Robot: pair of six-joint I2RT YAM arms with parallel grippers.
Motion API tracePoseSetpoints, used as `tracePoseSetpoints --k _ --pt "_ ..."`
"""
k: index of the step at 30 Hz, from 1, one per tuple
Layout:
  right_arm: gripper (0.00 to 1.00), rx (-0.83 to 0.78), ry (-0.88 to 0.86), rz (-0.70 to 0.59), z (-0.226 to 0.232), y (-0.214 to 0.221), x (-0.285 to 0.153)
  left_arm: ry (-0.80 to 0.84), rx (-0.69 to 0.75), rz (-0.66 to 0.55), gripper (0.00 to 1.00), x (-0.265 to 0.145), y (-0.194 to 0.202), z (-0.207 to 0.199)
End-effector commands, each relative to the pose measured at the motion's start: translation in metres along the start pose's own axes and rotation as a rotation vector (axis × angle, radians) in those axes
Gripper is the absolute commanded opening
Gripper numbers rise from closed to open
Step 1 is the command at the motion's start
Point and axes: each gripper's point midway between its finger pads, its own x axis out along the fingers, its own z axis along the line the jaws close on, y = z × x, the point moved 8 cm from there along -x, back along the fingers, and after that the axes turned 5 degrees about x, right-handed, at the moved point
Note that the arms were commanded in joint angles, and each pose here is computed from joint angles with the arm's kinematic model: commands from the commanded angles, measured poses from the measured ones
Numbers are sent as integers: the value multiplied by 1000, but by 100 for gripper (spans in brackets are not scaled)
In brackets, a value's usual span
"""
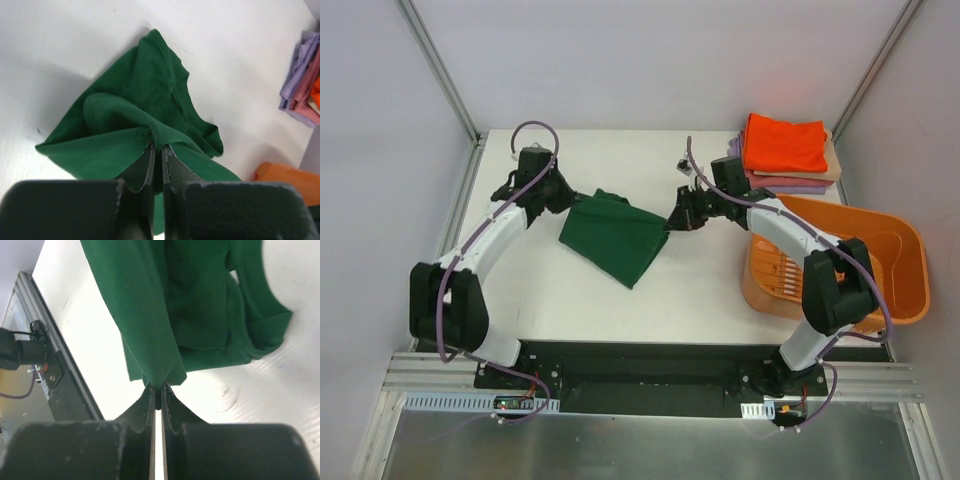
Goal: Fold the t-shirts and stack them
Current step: Fold the long partially folded tshirt into a neat square
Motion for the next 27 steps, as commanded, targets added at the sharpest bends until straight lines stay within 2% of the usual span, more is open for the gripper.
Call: tracePoseSetpoints --k 1,6,10,13,14,15,16,17,18,19,22,23,27 --pt "1 26 84 -5 -26 -15 6 -45 50 -80 0 33 -32 -4" --pt "1 53 150 -19 -56 -29 22 -74 61 -30 0 80 -40 -7" --pt "5 93 153 -17 -74 -36 31 -58 79 23 3 106 -41 -9" --pt "7 114 183 -5 -88 -39 40 -82 71 35 7 120 -41 -6" --pt "9 120 187 -2 -92 -40 42 -88 66 42 13 124 -42 -3" --pt "13 128 195 -1 -97 -42 43 -87 66 45 26 126 -43 -3" --pt "27 133 202 -2 -99 -44 44 -83 66 52 27 129 -43 -3" --pt "47 127 214 -11 -100 -49 44 -78 68 56 31 130 -44 -3" --pt "66 121 226 -6 -101 -51 44 -72 72 55 41 130 -45 -5" --pt "96 105 239 -5 -102 -55 43 -65 79 51 53 129 -47 -6" --pt "96 91 250 19 -98 -62 38 -35 85 40 85 121 -52 -14" --pt "96 87 242 23 -95 -64 36 -21 91 35 99 116 -54 -17" --pt "96 62 264 8 -76 -63 23 58 108 34 99 89 -55 -30"
